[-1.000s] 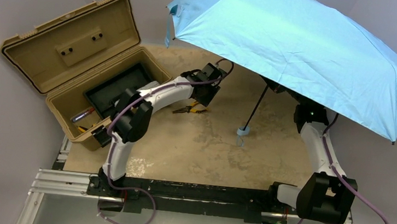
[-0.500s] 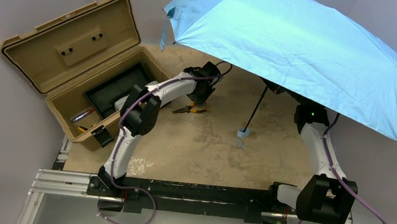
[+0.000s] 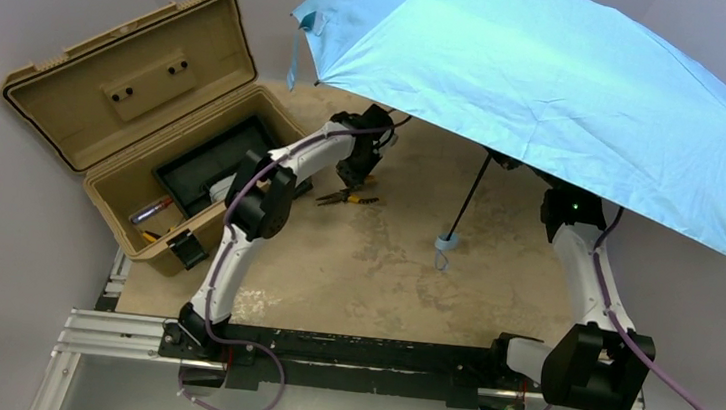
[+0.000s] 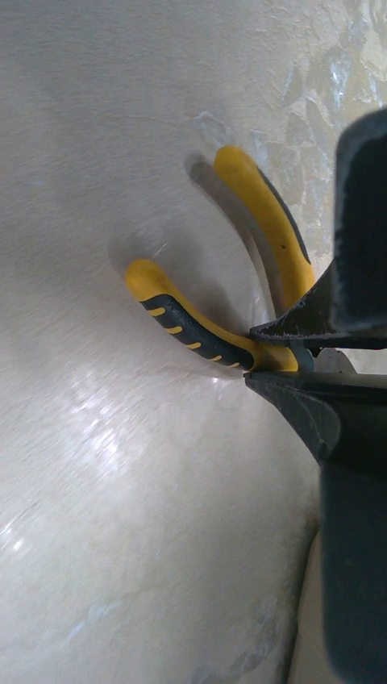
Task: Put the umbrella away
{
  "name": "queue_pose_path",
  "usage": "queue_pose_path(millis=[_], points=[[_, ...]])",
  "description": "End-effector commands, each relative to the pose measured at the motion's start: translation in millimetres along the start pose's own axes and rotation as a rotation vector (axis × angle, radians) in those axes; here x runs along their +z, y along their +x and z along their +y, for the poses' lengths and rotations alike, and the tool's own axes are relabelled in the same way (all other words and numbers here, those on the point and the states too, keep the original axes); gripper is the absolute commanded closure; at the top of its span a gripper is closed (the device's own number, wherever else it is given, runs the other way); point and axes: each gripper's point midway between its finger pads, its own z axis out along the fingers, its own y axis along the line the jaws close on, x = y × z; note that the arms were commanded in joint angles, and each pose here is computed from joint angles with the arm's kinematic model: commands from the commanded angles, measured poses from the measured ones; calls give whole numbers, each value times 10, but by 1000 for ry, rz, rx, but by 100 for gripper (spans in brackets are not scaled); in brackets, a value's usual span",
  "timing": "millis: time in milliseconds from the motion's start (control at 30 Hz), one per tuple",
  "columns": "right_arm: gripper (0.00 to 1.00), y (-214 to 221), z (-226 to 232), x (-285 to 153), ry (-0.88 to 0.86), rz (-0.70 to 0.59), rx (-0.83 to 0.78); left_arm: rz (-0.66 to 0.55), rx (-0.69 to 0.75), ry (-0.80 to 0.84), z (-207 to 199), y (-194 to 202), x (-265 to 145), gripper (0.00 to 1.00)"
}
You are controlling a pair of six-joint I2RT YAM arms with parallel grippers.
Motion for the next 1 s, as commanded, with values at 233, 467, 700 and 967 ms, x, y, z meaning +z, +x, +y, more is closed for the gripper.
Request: queue_pose_path(millis=[233, 467, 700, 967], points=[[100, -441, 439, -83, -94, -78, -172, -132, -313, -109, 965, -666, -310, 100], [100, -436, 425, -90, -84, -78, -173, -211, -383, -117, 1173, -806, -471, 59], [100, -380, 442, -111, -95, -28, -243, -392, -400, 108, 831, -1112, -1221, 57], [100, -308, 500, -164, -110, 85, -344, -727, -330, 326, 277, -951, -2662, 43]])
